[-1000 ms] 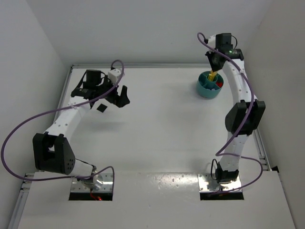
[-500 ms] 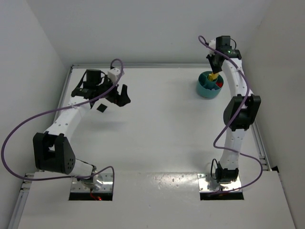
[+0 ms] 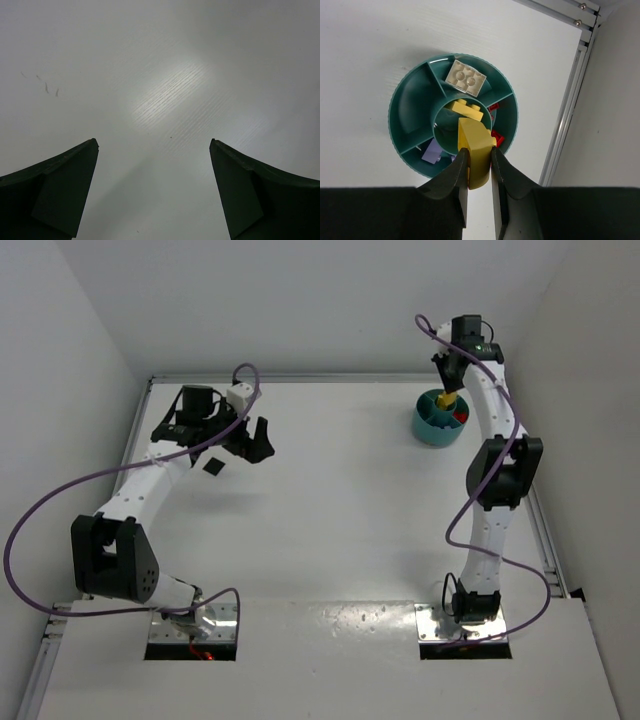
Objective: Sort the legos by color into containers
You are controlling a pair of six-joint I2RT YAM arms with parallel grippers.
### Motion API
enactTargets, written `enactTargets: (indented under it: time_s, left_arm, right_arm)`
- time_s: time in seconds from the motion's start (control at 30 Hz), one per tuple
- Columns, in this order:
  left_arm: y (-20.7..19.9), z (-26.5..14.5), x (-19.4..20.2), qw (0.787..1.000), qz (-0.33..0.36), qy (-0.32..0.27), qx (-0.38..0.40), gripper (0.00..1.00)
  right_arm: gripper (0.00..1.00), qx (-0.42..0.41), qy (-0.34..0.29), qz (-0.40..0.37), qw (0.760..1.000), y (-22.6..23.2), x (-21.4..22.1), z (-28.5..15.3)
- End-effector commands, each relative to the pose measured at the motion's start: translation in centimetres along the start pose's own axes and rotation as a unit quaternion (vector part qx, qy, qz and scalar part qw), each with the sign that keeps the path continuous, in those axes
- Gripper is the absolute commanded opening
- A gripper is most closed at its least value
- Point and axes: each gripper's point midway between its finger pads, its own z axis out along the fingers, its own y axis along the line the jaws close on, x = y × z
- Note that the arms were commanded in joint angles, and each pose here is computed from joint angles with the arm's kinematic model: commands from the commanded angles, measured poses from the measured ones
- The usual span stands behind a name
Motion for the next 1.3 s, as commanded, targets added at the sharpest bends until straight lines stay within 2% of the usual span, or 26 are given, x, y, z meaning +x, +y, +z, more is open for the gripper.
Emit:
enactTargets:
  time_s: [0.0, 0.4, 0.5, 0.6, 0.63, 0.73, 0.83, 0.93, 0.97, 1.07, 1.13, 1.27]
  left_arm:
    - [0.4, 0.1, -0.5, 1.0, 0.001, -0.012, 0.0, 1.0]
    - [0.5, 0.3, -0.2, 1.0, -0.002, -0.008, 0.0, 1.0]
    - [0.6, 0.4, 0.0, 1.0, -0.007, -0.007, -0.004, 1.0]
    - [0.8, 0.3, 0.2, 1.0, -0.012, -0.005, -0.015, 1.0]
    - [0.9, 0.3, 0.0, 1.0, -0.009, -0.009, -0.015, 1.0]
    - [1.5, 0.0, 0.1, 0.999, -0.029, -0.011, -0.035, 1.0]
    - [2.7, -0.8, -0.8, 0.996, -0.047, -0.035, -0.062, 1.0]
    - [4.1, -1.7, -0.8, 0.994, -0.033, -0.02, -0.101, 1.0]
    - [4.4, -2.3, 0.1, 0.994, -0.031, 0.004, -0.107, 1.0]
    - [6.4, -4.1, 1.3, 0.988, -0.008, 0.028, -0.149, 1.0]
    - [8.2, -5.3, 2.1, 0.982, -0.011, 0.037, -0.186, 1.0]
    - [11.2, -6.7, 4.9, 0.964, 0.002, 0.094, -0.251, 1.0]
  right_arm:
    - [0.06, 0.008, -0.022, -0.001, 1.0, -0.8, -1.4, 0.1]
    - [0.06, -0.002, -0.009, -0.003, 1.0, -0.2, -0.7, 1.4]
    - [0.14, 0.0, -0.013, -0.002, 1.0, -0.3, -1.0, 1.2]
    - [0.3, 0.0, -0.013, -0.002, 1.0, -0.3, -1.0, 1.2]
    - [0.41, 0.0, -0.013, -0.002, 1.0, -0.3, -1.0, 1.2]
    - [0.53, -0.001, -0.024, 0.004, 1.0, -0.5, -1.6, 0.1]
    - [0.55, -0.002, -0.048, 0.017, 0.999, -0.9, -2.9, -2.0]
    - [0.55, -0.01, -0.075, 0.024, 0.997, -1.0, -4.1, -4.1]
    - [0.55, -0.027, -0.094, 0.031, 0.995, -0.6, -4.8, -5.5]
    - [0.55, -0.096, -0.123, 0.046, 0.987, 1.7, -5.7, -8.2]
    - [0.55, -0.156, -0.128, 0.055, 0.978, 4.0, -5.5, -8.8]
    - [0.55, -0.231, -0.11, 0.064, 0.965, 8.1, -4.4, -8.6]
